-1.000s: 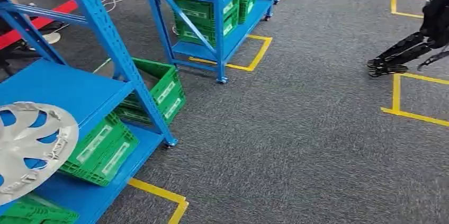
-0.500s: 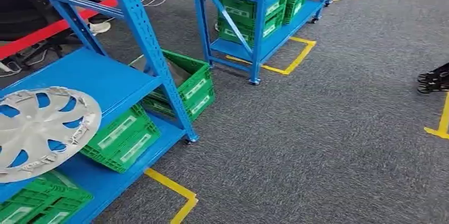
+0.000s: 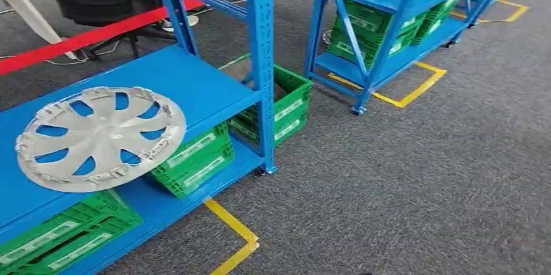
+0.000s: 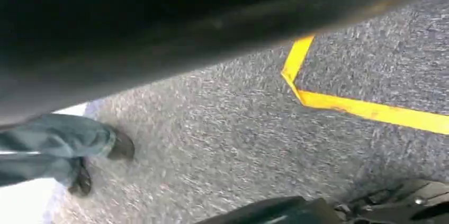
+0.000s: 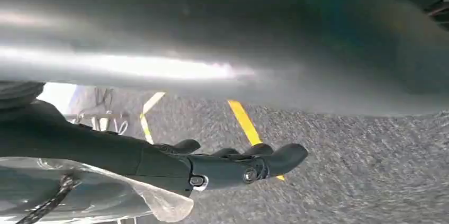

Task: Take the parts from the cabinet and place them on the table.

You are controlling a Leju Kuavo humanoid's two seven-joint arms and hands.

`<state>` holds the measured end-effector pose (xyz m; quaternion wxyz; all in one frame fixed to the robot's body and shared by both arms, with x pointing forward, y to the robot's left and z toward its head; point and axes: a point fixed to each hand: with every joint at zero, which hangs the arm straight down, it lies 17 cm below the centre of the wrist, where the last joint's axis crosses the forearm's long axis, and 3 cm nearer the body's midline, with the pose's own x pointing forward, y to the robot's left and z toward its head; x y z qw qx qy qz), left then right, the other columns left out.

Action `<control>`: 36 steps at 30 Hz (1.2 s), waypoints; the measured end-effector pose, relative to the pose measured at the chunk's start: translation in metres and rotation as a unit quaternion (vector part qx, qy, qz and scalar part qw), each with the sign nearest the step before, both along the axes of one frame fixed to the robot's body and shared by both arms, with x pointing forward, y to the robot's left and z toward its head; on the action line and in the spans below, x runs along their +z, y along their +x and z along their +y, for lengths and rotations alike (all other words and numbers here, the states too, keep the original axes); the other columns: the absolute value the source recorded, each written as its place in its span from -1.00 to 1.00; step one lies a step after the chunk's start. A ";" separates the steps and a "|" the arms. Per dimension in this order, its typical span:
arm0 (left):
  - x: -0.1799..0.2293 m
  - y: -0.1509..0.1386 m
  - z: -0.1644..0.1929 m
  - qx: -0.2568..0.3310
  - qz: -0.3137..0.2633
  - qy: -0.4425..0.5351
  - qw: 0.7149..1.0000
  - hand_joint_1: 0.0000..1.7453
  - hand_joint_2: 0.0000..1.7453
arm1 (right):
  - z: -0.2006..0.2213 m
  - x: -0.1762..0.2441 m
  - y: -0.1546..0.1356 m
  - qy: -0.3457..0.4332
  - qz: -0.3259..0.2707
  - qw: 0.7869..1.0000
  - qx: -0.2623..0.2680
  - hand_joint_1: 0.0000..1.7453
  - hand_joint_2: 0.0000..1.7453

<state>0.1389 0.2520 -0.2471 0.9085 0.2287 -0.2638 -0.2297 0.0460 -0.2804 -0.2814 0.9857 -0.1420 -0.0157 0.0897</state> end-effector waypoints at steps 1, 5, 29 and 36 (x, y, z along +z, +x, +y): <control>0.000 0.000 0.000 0.000 0.000 0.000 1.000 -1.00 -1.00 | 0.000 0.000 -0.002 0.000 0.002 1.000 0.000 -1.00 -1.00; -0.001 -0.003 0.000 0.000 0.002 0.000 1.000 -1.00 -1.00 | 0.000 0.000 -0.004 0.000 0.003 1.000 0.004 -1.00 -1.00; -0.002 -0.003 0.005 0.023 0.002 -0.016 1.000 -1.00 -1.00 | 0.010 0.001 0.006 0.006 -0.007 0.999 0.039 -1.00 -1.00; -0.002 -0.002 0.004 0.025 0.002 -0.017 1.000 -1.00 -1.00 | 0.010 0.000 -0.002 0.005 0.003 0.999 0.038 -1.00 -1.00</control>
